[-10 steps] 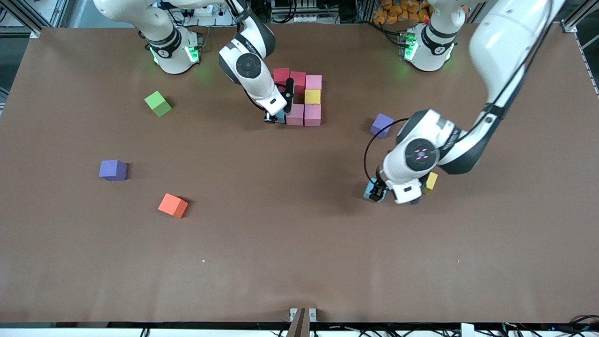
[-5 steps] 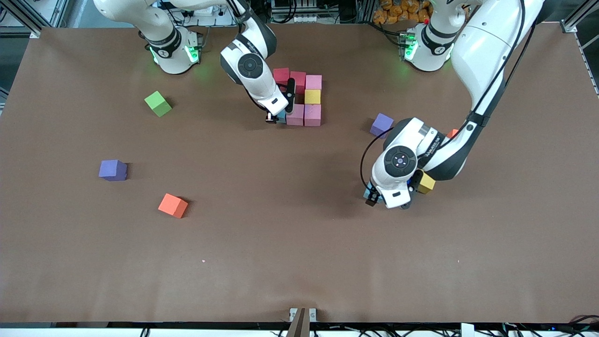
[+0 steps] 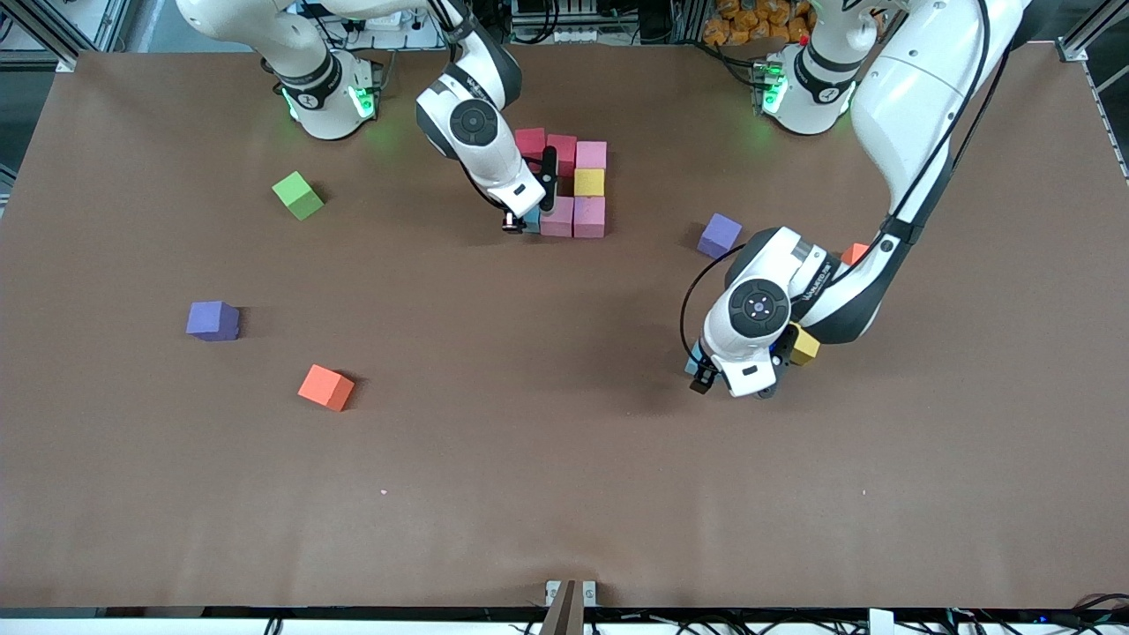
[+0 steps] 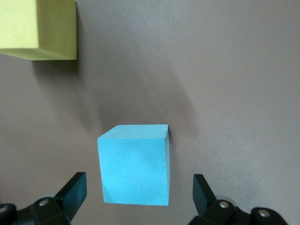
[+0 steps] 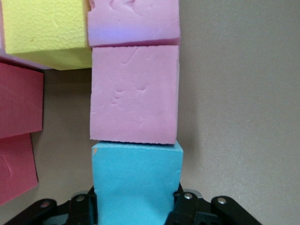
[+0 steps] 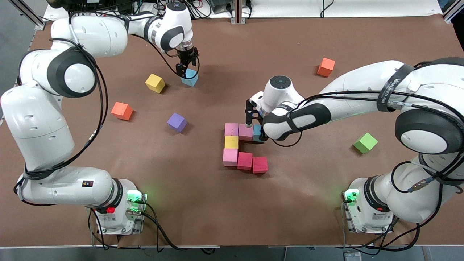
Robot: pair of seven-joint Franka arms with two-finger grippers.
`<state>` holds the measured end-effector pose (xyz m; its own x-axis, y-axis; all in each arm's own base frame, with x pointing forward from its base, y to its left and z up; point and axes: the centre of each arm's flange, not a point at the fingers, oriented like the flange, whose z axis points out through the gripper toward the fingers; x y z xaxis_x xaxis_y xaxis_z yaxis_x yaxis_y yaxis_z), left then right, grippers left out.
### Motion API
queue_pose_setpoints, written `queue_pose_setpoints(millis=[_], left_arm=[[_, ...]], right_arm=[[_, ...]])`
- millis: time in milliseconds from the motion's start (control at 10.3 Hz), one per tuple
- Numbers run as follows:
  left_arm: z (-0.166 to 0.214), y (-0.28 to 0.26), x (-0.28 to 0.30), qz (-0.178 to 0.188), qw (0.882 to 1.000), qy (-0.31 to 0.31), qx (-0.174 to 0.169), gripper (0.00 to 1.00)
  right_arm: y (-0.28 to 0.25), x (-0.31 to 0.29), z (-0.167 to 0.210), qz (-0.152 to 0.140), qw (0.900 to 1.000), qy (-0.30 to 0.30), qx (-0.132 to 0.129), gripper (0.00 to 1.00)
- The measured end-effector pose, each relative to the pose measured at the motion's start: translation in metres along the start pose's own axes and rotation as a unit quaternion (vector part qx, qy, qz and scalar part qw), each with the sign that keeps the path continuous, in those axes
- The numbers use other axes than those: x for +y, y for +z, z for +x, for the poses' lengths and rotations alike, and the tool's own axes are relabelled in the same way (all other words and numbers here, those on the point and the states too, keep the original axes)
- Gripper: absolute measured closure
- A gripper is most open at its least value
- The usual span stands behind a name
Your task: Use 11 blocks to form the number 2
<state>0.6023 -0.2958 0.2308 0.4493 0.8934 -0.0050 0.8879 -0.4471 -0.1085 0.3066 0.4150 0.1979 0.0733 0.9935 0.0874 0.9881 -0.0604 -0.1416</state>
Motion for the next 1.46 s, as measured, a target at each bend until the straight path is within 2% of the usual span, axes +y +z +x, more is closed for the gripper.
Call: queue_pose_setpoints(millis=[390,584,876,1071,1266,1461], left_arm=[[-0.001,0.017,-0.001,0.002,1.0,0.008,0.003,0.0],[-0.001,0.025,-0.001,0.004,1.0,0.012,0.004,0.0],[0.002,0.029,-0.001,0.006,1.0,0.01,0.005,0.07],[0.002,0.028,-0.001,0.004,1.0,0.009,0.005,0.37],[0.002,0.027,0.0,0.003,1.0,0.009,0.005,0.43],[-0.008,0.022,0.001,-0.001,1.0,0.01,0.002,0.45]], right_arm=[[-0.002,0.005,-0.002,-0.003,1.0,0.003,0.001,0.0],[-0.009,0.018,-0.006,-0.008,1.0,-0.001,0.002,0.0],[-0.037,0.045,-0.015,0.014,1.0,0.007,-0.017,0.0],[-0.058,0.059,-0.013,0.029,0.999,0.012,-0.026,0.0],[-0.077,0.071,-0.011,0.043,0.998,0.019,-0.035,0.0],[-0.095,0.087,-0.016,0.053,0.997,0.032,-0.041,0.0]])
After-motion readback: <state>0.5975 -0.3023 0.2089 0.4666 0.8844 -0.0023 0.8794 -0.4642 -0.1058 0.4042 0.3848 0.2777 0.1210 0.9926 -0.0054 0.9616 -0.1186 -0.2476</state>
